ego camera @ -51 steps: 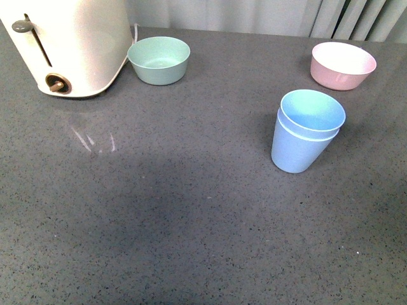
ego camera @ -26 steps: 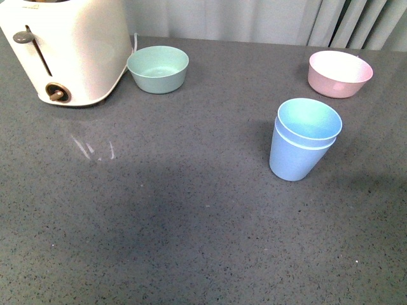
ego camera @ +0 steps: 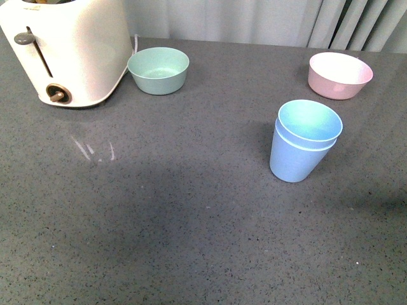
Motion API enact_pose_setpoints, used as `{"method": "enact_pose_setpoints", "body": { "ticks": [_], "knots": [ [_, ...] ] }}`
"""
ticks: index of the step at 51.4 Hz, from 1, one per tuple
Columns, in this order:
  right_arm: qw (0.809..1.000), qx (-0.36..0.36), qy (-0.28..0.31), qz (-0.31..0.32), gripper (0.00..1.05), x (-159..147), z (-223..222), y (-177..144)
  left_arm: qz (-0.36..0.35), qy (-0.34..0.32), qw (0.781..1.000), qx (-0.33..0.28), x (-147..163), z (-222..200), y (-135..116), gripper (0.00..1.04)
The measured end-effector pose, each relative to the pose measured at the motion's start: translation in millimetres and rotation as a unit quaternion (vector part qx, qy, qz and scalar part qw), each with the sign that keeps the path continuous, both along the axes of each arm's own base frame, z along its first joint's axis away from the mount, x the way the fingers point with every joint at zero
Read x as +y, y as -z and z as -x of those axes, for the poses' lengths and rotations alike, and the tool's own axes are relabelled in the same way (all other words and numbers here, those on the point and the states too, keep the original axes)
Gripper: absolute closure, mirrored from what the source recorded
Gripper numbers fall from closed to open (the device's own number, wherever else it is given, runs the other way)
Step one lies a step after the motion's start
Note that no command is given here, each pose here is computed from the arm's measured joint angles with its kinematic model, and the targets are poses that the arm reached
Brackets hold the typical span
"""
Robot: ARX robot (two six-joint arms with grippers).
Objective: Stack blue cups with both arms
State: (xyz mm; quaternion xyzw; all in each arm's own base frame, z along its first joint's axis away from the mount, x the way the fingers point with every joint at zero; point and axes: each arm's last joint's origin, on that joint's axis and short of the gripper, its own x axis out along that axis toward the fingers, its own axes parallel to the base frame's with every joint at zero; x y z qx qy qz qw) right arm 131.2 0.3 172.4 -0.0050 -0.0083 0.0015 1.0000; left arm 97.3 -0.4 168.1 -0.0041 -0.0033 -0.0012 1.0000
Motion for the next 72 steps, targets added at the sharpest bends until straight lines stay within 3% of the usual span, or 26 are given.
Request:
{"method": "enact_pose_setpoints", "body": {
  "ticks": [70, 72],
  "knots": [
    [1.0, -0.001, 0.0, 0.0, 1.03, 0, 35, 1, 0.0, 0.0, 1.0, 0.0, 0, 0, 0, 0.09],
    [1.0, -0.001, 0.0, 0.0, 0.98, 0, 35, 1, 0.0, 0.0, 1.0, 0.0, 0, 0, 0, 0.09]
  ]
}}
